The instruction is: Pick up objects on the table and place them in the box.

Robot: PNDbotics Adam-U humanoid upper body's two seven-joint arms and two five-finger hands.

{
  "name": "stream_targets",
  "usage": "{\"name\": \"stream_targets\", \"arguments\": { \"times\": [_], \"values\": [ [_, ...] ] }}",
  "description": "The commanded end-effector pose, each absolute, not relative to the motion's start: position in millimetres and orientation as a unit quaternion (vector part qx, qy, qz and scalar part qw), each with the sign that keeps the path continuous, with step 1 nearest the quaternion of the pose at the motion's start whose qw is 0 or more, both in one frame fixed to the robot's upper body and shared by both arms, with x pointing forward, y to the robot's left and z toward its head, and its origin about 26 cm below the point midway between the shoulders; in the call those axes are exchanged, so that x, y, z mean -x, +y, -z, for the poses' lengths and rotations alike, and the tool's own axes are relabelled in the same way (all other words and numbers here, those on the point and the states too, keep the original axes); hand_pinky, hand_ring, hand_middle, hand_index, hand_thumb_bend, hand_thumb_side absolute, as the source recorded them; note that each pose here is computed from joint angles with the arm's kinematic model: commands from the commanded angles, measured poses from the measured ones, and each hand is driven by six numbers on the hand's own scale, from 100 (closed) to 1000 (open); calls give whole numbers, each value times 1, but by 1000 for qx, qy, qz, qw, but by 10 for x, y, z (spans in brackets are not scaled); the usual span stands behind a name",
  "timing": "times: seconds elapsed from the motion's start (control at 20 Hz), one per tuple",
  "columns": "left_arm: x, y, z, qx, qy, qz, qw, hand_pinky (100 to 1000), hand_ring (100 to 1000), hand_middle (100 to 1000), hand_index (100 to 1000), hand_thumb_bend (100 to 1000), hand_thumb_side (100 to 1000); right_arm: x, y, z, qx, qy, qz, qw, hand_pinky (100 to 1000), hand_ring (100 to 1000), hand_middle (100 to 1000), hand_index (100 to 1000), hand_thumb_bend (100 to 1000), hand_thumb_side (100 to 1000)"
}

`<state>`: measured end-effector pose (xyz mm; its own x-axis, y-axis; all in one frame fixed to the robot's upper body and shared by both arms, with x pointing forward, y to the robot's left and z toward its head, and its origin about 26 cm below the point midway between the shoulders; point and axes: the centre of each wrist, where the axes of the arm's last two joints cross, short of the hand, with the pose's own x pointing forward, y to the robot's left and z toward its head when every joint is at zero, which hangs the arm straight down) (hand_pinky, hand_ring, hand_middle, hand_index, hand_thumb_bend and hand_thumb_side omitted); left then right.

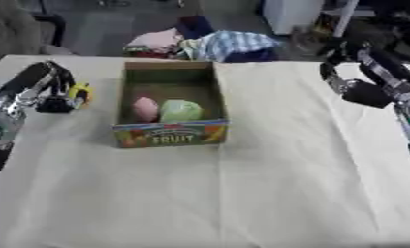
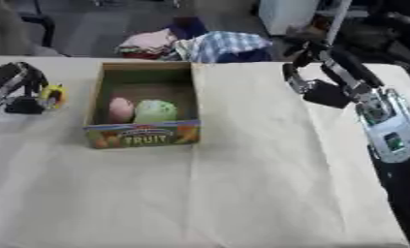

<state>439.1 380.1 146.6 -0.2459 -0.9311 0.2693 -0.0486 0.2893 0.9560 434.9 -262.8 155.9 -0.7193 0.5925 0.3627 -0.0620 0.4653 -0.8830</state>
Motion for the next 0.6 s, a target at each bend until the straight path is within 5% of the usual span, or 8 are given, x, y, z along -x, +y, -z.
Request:
{"name": "stream_targets", "arguments": {
  "times": [0.05, 0.6],
  "values": [
    [-4459, 3643, -1812, -368, -675, 449, 456, 773, 334, 348, 509, 171, 316, -4361, -2680, -1670, 177, -792, -484, 326, 687, 644, 736, 949, 100, 782],
    [-4645, 3171, -1633, -315, -684, 484, 445, 787, 371, 391, 548, 177, 368, -4374, -2606, -1667, 167, -795, -487, 321, 687, 640, 732, 948, 100, 797]
  ]
}}
